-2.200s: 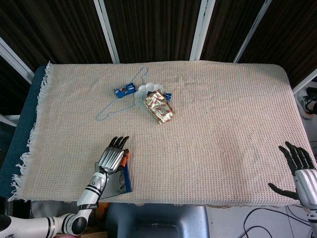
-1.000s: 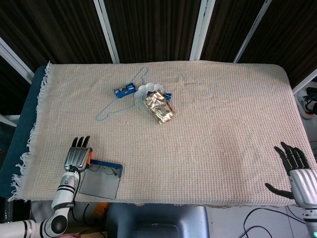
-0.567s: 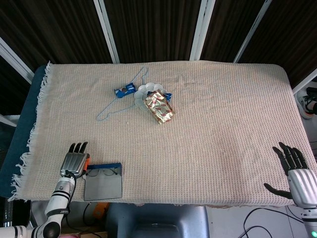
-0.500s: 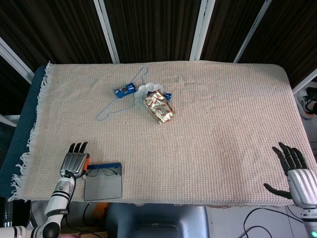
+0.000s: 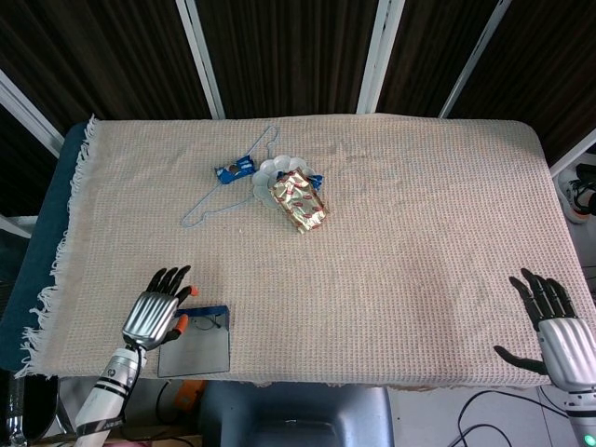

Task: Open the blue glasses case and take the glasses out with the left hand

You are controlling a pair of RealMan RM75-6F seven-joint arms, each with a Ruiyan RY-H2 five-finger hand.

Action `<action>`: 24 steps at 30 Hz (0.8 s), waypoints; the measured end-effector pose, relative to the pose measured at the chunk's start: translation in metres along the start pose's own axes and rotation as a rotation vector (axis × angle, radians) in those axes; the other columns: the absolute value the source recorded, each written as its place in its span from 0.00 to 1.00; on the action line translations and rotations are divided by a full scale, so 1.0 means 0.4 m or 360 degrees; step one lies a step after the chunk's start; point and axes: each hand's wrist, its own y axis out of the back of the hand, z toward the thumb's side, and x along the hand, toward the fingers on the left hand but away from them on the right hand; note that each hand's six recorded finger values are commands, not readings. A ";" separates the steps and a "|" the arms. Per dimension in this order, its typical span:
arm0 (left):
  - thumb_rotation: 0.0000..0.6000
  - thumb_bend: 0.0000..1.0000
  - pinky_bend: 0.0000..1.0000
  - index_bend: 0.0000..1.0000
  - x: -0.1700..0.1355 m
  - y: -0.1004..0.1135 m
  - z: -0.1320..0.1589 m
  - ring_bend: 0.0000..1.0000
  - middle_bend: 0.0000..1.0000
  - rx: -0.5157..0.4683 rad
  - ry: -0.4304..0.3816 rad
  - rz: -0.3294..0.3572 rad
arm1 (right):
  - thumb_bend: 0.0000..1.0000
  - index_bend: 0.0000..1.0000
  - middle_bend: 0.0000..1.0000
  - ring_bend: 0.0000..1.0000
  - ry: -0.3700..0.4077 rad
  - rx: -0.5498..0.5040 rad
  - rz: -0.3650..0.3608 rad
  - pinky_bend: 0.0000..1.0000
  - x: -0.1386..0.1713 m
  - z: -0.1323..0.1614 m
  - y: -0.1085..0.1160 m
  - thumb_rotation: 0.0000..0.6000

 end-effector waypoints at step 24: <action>1.00 0.45 0.00 0.30 0.055 -0.103 0.027 0.00 0.00 0.0071 0.0095 0.0032 | 0.13 0.00 0.00 0.00 -0.0001 -0.0021 -0.0007 0.00 0.002 -0.008 0.010 1.00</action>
